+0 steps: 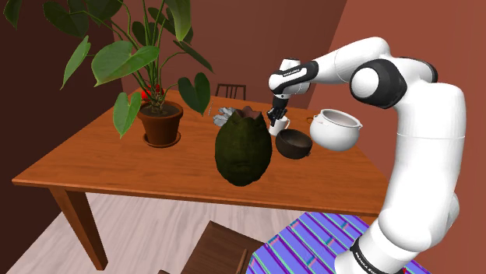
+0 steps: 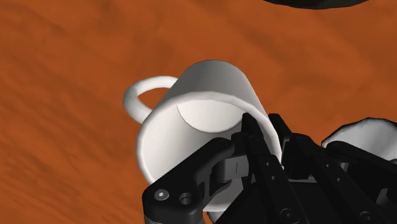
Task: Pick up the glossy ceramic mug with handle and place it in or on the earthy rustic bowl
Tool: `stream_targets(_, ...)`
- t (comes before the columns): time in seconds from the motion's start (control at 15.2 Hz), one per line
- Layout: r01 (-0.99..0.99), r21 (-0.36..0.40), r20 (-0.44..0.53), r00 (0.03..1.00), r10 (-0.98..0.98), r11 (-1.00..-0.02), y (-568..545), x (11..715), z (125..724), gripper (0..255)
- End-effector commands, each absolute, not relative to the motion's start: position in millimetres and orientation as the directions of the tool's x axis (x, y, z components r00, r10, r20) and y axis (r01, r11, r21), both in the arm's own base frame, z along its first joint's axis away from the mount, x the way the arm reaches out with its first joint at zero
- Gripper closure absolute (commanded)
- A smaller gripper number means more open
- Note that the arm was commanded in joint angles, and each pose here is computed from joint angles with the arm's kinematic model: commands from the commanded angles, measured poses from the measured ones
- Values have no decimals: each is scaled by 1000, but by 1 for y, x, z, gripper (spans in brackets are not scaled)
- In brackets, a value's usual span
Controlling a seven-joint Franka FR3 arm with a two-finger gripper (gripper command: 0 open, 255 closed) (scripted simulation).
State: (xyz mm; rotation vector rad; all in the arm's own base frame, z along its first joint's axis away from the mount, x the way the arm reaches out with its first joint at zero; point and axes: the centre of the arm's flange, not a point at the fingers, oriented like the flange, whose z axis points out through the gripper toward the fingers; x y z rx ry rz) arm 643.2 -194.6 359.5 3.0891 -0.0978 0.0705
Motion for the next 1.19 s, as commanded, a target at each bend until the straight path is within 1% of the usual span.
stream_targets(0.0,-64,49,47,997,-62,-997,-195,643,370,255)
stream_targets(1.12,-64,49,47,997,-62,-997,-195,643,460,255)
